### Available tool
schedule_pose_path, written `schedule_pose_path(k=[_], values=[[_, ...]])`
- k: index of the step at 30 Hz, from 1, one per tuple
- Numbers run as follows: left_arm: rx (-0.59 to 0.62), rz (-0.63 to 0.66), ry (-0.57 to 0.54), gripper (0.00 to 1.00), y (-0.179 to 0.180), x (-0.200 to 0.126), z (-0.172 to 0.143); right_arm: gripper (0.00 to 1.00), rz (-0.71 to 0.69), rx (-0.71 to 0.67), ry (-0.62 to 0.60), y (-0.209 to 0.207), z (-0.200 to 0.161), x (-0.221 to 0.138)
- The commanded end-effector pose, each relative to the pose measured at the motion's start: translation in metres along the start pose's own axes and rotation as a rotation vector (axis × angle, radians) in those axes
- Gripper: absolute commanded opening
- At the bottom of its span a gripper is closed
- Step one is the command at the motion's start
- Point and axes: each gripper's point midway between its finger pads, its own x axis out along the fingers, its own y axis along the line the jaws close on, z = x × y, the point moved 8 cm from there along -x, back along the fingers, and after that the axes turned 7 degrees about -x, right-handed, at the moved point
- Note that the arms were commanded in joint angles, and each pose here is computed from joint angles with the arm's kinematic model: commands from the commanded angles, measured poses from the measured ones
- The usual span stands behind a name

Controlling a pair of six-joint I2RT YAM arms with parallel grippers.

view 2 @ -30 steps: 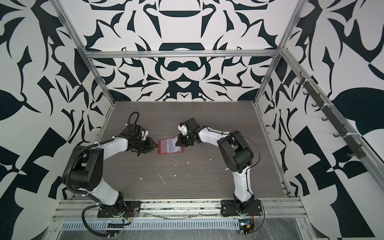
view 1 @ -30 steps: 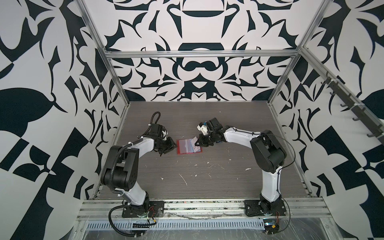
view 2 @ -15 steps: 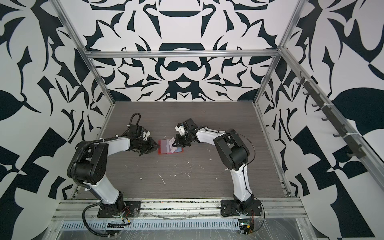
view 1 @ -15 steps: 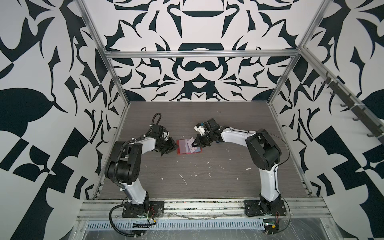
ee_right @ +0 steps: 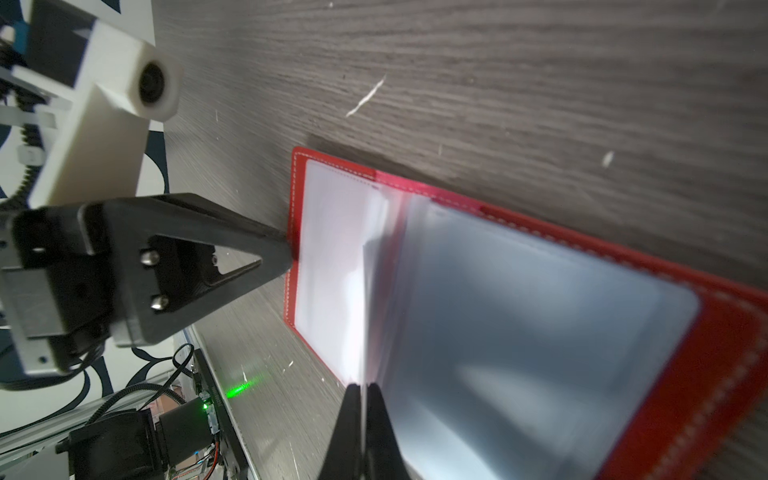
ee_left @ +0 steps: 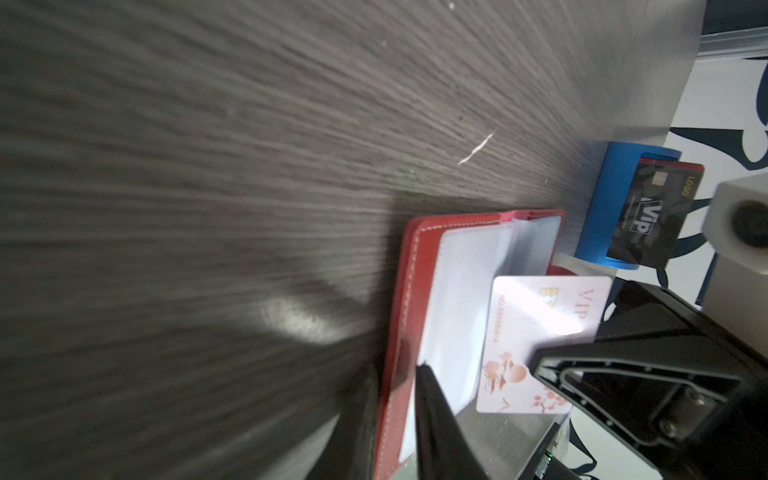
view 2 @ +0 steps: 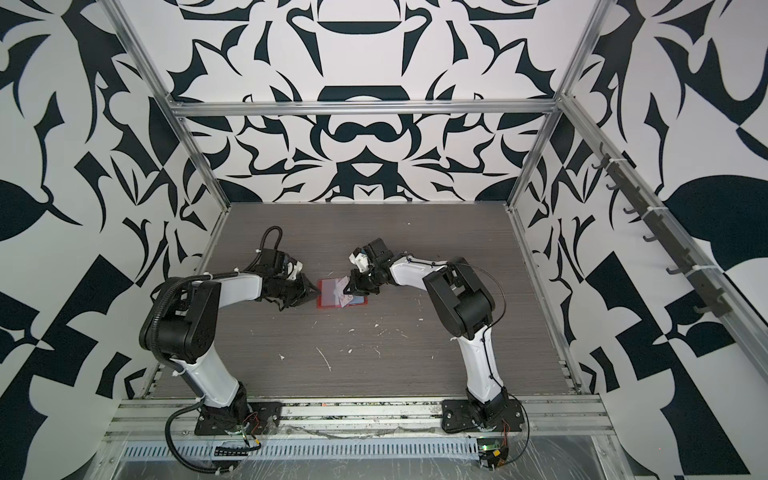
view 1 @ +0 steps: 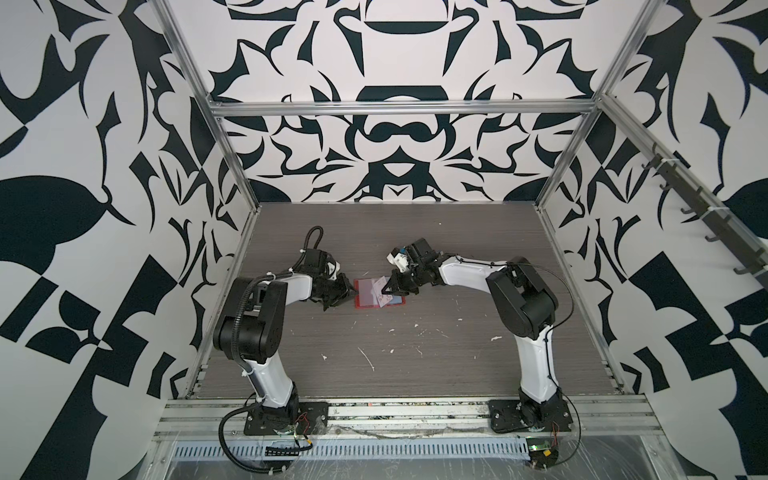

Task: Insert credit cards into a card holder
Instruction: Insert the credit card into the card slot.

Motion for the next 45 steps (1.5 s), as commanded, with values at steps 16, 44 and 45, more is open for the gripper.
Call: schedule_pose_path(k=[16,44,45], values=[[-0.02,0.04,0.006,0.0,0.006,-0.002,-0.004,0.0,-0.034,-0.036,-0.085,0.012,0.006,-0.016],[0.004,0.027,0.005,0.0,-0.002,-0.009,-0.004,0.0,-0.001,-0.002,-0.031,0.004,0.003,-0.006],[0.003,0.027,0.009,0.0,-0.002,-0.008,-0.004,0.0,0.0,-0.001,-0.029,0.004,0.003,-0.006]])
